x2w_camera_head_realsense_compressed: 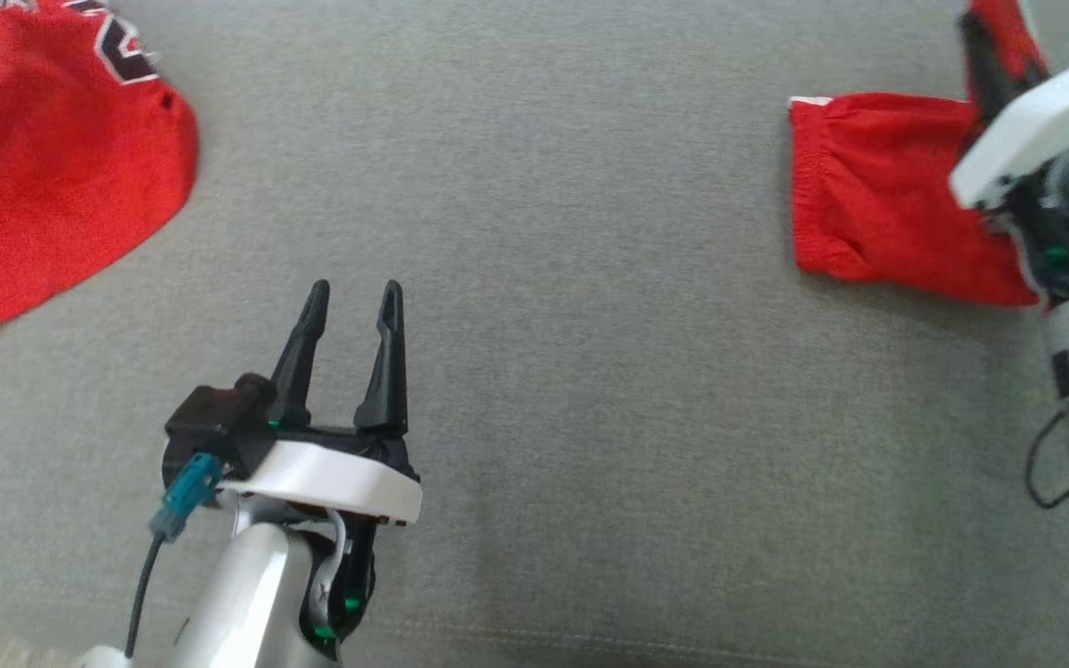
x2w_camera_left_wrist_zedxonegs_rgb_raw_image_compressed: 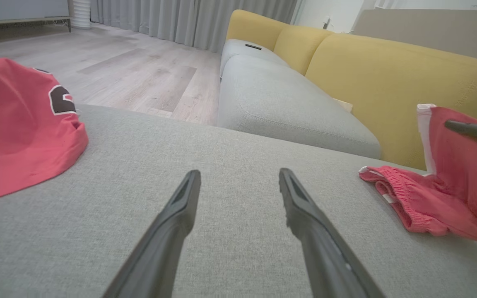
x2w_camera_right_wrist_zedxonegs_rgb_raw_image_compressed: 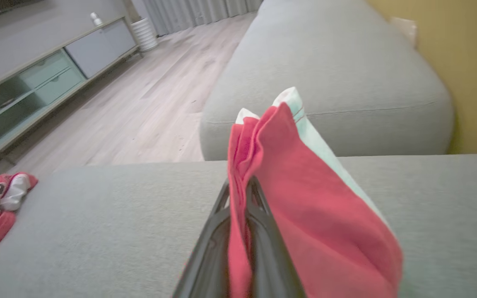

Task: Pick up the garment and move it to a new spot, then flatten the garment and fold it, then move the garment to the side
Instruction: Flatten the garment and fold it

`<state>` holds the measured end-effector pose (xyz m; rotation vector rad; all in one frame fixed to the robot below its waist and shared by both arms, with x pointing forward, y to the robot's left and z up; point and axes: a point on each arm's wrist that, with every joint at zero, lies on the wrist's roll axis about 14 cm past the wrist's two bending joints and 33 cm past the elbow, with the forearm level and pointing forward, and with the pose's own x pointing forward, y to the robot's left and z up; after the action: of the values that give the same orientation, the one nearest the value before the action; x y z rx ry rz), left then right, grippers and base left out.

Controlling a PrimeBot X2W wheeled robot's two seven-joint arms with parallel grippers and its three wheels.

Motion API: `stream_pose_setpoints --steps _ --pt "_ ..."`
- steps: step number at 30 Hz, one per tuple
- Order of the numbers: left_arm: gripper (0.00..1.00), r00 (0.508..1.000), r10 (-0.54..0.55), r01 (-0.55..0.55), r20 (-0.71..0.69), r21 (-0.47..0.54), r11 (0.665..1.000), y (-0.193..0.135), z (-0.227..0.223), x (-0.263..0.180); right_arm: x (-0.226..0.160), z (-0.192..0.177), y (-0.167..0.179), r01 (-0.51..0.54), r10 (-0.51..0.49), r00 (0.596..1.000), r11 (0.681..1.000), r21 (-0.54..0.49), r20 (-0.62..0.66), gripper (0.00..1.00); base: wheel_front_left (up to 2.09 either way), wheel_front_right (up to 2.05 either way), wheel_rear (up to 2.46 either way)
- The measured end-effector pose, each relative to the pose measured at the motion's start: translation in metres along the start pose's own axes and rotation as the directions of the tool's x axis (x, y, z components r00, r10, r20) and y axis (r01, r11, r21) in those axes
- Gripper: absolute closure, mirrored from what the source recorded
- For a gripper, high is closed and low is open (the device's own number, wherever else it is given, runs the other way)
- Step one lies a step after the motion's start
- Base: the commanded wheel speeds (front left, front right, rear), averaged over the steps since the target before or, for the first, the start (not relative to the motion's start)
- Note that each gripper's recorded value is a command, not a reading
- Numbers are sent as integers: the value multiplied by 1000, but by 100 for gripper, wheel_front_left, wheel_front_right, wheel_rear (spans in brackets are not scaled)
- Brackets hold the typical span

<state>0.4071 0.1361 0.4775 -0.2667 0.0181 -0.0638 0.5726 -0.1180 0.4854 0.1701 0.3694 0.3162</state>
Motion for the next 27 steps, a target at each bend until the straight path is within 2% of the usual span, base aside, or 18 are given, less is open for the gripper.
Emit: stream_pose_setpoints --steps 6,7,8,9,13,18,23,27 --pt "0 999 35 -35 -20 -18 999 8 -5 -6 12 -33 53 -124 120 987 992 -28 -104 100 0 0 0" --pt "0 999 38 -39 -22 -19 999 8 -6 -6 12 -39 62 -144 140 983 989 -26 -115 75 0 0 0" --pt "0 999 41 -42 -24 -25 999 8 -6 -6 11 -44 70 -165 161 979 986 -19 -124 46 0 0 0" --pt "0 999 41 -41 -26 -28 999 8 -7 -6 9 -48 77 -181 180 976 983 -3 -127 0 0 0 0" --pt "0 999 41 -41 -28 -29 999 7 -7 -5 4 -49 84 -203 205 973 979 29 -103 0 0 0 0" --pt "0 999 30 -30 -18 -30 999 3 -4 -3 -8 -14 75 -195 194 980 981 19 39 0 0 0 0" --pt "0 1000 25 -24 10 -31 999 1 5 -1 -36 13 35 -108 109 979 994 -17 172 0 0 0 0" --pt "0 999 21 -20 30 -28 999 -2 12 -2 -67 20 5 -21 33 965 999 -48 260 0 0 0 0"
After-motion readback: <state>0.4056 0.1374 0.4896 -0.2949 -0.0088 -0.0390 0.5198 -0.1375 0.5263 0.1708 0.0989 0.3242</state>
